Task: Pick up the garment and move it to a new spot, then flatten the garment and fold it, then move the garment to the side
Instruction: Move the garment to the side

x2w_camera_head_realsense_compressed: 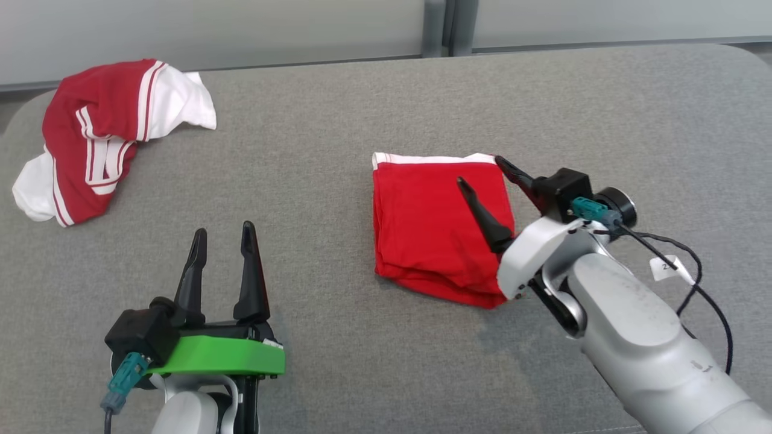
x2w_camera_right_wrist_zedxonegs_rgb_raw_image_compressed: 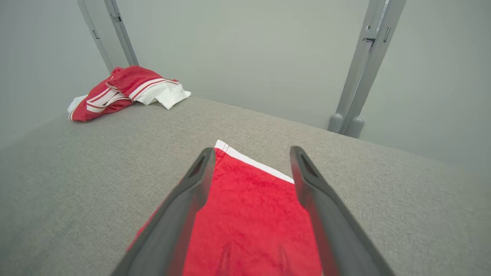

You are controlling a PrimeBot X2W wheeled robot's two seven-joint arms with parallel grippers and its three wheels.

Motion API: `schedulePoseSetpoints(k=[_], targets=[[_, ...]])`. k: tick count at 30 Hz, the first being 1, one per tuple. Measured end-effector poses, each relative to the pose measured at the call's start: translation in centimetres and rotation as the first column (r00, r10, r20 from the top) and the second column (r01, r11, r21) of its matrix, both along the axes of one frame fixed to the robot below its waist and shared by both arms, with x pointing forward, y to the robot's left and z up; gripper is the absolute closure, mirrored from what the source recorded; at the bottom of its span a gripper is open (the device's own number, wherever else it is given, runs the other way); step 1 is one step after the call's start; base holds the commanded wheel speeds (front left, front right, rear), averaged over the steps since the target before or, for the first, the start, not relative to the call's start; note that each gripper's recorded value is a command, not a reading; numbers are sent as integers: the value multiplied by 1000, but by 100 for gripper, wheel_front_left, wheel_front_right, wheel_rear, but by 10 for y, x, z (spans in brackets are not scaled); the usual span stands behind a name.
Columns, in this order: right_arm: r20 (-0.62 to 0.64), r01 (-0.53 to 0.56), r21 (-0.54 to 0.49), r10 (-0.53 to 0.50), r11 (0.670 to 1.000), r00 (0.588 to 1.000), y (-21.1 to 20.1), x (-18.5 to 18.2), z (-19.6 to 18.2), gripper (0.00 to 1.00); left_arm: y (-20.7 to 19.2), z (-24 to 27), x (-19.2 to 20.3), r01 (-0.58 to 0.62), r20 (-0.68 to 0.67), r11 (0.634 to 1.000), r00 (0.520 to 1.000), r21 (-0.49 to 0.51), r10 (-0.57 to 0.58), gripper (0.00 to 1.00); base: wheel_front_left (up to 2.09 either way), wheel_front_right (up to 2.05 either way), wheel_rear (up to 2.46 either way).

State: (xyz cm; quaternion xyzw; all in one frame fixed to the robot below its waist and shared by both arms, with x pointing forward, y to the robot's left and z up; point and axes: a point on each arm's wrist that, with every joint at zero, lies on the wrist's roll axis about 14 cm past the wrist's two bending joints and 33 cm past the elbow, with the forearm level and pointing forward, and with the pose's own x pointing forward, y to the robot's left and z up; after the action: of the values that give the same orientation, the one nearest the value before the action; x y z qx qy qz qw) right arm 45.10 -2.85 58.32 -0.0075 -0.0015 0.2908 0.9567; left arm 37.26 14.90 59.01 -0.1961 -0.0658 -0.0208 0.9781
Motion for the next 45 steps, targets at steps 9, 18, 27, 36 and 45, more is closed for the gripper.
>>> schedulePoseSetpoints(k=[9,18,27,36,45], targets=[[-181,151,-26,-154,988,971,-57,7,-32,0,6,4,-4,-20,13,1000,1000,10,20,0,0,0,0],[-442,188,-37,-185,982,878,-62,6,-87,0,26,-3,-12,-76,-11,997,997,19,76,0,0,0,0],[-568,204,-42,-191,978,800,-54,19,-117,0,45,-9,-17,-133,-33,991,991,24,133,0,0,0,0],[-663,168,-55,-162,984,731,-32,25,-143,0,64,-18,-25,-189,-65,981,980,35,191,0,0,0,0],[-659,138,-49,-136,989,740,-22,27,-141,100,63,-22,-23,-185,-73,982,980,43,187,0,0,0,0]])
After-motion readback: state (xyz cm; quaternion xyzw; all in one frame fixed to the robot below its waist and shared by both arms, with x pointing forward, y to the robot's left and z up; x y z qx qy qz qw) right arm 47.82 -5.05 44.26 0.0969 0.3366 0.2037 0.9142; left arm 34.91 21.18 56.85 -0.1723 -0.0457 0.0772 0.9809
